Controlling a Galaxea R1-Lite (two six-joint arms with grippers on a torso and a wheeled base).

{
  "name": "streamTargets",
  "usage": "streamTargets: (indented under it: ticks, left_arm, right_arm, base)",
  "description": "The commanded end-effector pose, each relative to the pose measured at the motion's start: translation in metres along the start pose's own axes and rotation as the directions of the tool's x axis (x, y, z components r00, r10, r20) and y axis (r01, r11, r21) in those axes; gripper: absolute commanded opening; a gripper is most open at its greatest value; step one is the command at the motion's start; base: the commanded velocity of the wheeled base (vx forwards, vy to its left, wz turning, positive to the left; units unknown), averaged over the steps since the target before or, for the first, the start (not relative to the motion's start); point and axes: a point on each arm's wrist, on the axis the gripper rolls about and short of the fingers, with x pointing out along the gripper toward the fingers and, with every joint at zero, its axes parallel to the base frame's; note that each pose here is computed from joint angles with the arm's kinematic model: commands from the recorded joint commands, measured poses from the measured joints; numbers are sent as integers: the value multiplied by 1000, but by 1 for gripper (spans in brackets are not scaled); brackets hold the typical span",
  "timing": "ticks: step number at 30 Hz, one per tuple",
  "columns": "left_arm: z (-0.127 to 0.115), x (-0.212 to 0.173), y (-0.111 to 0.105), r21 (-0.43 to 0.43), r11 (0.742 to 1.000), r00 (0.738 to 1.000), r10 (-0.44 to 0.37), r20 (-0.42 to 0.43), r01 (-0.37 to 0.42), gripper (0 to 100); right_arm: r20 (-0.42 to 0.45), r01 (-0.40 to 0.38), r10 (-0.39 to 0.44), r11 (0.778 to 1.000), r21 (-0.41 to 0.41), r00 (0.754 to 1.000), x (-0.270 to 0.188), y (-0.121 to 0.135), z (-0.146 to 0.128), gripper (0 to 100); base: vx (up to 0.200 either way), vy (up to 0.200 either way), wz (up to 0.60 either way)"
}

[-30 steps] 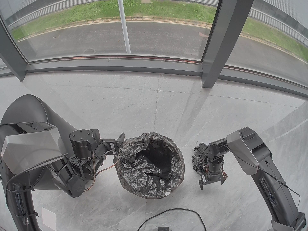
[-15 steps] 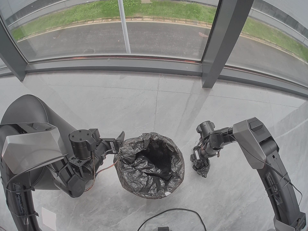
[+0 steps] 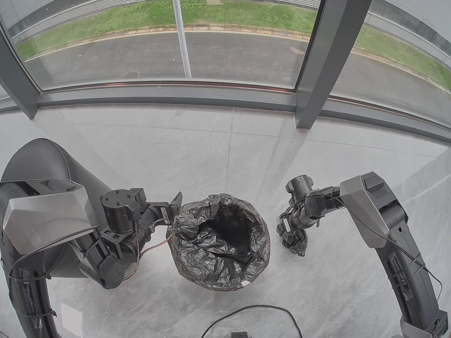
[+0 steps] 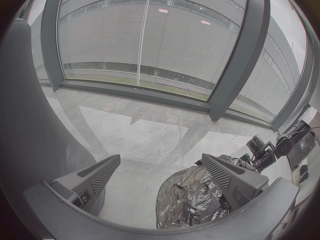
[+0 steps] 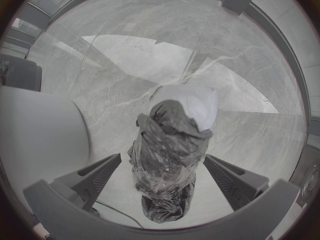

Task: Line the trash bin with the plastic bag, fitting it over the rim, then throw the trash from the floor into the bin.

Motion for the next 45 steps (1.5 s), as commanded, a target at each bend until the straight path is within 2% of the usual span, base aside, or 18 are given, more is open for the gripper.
streamTargets:
  ticks: [1,6,7,18,22,25,27,30,31,32,33,35,36,37,38,40,42,45]
  left_arm:
    - [-1,0,0,0,1000,1000,1,-2,-1,100]
    - [-3,1,0,1,1000,1000,2,-7,-2,100]
    - [-2,1,0,0,1000,1000,1,-4,-1,100]
    - [0,0,0,-3,1000,1000,-2,13,2,100]
    - [2,-1,0,-6,1000,1000,-3,19,3,100]
    - [5,-4,-1,-7,1000,1000,-5,23,5,100]
    - [6,-5,-2,-10,1000,999,-10,33,10,100]
    - [9,-7,-2,-12,1000,999,-15,49,16,100]
    - [9,-7,-2,-12,1000,999,-15,49,16,100]
    - [10,-8,-3,-11,1000,998,-18,55,18,100]
    - [11,-9,-3,-11,1000,998,-20,58,20,100]
    - [11,-11,-4,-11,1000,998,-22,56,23,100]
    - [12,-11,-4,-11,1000,998,-21,59,22,100]
    - [11,-11,-5,-11,1000,998,-23,59,24,100]
    - [11,-11,-5,-11,1000,998,-23,59,24,100]
    - [13,-11,-5,-10,1000,997,-25,69,25,100]
    - [14,-12,-4,-9,1000,997,-24,77,25,100]
    - [19,-12,-2,-11,1000,995,-16,94,17,100]
  right_arm:
    - [-21,11,-11,1000,-8,1000,6,-2,-5,100]
    - [-25,32,-32,999,-12,999,9,-9,-7,100]
    - [-26,33,-33,999,-11,999,9,-9,-7,0]
    - [-1,41,-41,999,-11,999,-1,-8,1,0]
    - [43,64,-64,998,-11,997,-31,-6,19,0]
    - [66,40,-38,999,-29,997,-99,12,42,0]
    - [78,9,-3,997,-71,997,-163,32,52,0]
    - [104,-46,63,986,-161,993,-246,65,51,0]
    - [104,-46,63,986,-161,993,-246,65,51,0]
    - [123,-83,114,968,-237,986,-296,91,41,0]
    - [125,-95,134,956,-279,983,-320,103,33,0]
    - [135,-69,126,929,-362,983,-355,124,17,0]
    - [160,-29,102,914,-406,982,-371,139,7,0]
    - [187,7,82,901,-434,979,-382,152,-2,0]
    - [187,7,82,901,-434,979,-382,152,-2,0]
    - [250,62,73,869,-491,966,-407,183,-24,0]
    - [257,64,84,853,-518,963,-414,194,-33,0]
    - [240,68,72,846,-528,968,-407,200,-35,0]
  base:
    - [0,0,0]
    - [0,0,0]
    - [0,0,0]
    - [0,0,0]
    - [0,0,0]
    - [0,0,0]
    - [0,0,0]
    - [0,0,0]
    - [0,0,0]
    - [0,0,0]
    - [0,0,0]
    - [0,0,0]
    - [0,0,0]
    - [0,0,0]
    - [0,0,0]
    - [0,0,0]
    - [0,0,0]
    - [0,0,0]
